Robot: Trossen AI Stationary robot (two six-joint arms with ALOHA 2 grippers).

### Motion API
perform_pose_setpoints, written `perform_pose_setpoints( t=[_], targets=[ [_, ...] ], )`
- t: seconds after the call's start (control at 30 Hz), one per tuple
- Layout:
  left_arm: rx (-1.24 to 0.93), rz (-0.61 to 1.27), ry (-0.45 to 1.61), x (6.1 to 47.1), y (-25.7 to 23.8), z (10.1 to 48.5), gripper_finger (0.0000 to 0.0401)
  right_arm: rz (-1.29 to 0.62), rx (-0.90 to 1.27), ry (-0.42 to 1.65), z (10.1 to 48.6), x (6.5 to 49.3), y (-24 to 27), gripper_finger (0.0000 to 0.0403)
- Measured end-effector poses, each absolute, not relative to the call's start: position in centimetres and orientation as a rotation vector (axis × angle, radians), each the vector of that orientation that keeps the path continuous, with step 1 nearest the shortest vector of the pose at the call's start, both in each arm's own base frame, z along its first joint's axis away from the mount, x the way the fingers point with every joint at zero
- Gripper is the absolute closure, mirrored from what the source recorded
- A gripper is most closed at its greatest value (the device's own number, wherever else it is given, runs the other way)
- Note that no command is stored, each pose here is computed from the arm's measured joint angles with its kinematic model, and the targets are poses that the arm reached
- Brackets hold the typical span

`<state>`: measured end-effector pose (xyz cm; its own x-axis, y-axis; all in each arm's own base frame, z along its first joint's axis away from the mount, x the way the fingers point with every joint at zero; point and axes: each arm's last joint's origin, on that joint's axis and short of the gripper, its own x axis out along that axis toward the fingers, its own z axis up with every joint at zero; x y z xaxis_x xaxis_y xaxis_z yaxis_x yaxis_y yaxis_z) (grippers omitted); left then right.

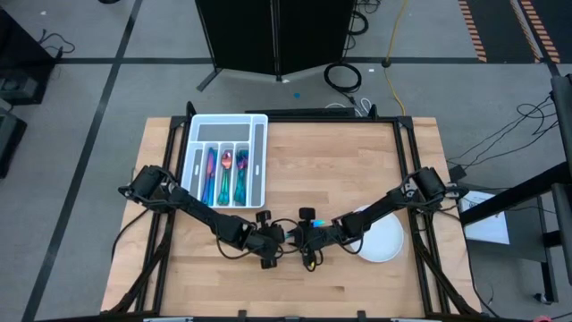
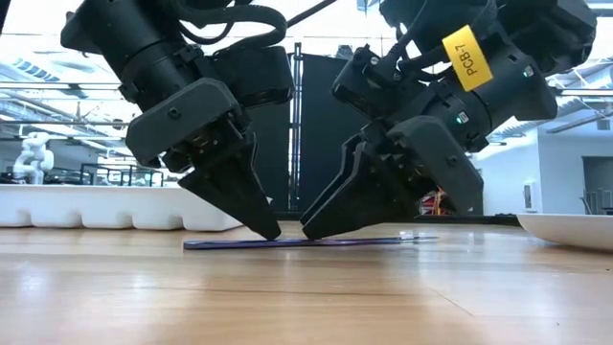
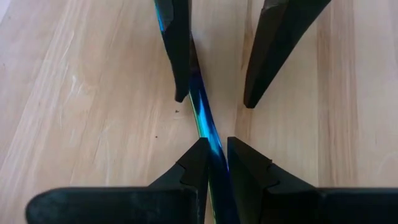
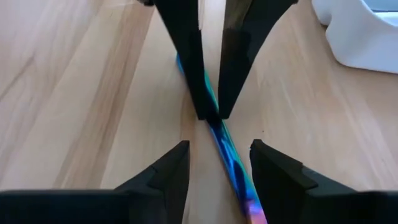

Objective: Sort silverware
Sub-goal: Put the iridescent knife into the white silverware tray

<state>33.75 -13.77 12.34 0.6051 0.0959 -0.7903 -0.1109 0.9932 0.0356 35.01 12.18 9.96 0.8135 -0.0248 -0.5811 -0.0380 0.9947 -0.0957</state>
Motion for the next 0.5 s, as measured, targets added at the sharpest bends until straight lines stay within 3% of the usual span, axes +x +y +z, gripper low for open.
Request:
perform_pose_setpoints(
  t=[0.5],
  targets=[
    [-0.006,0.129,0.900,33.8,-13.7,12.4,0.0342,0.059,0.016,0.679,9.7,35.7,9.6,0.0254]
  ],
)
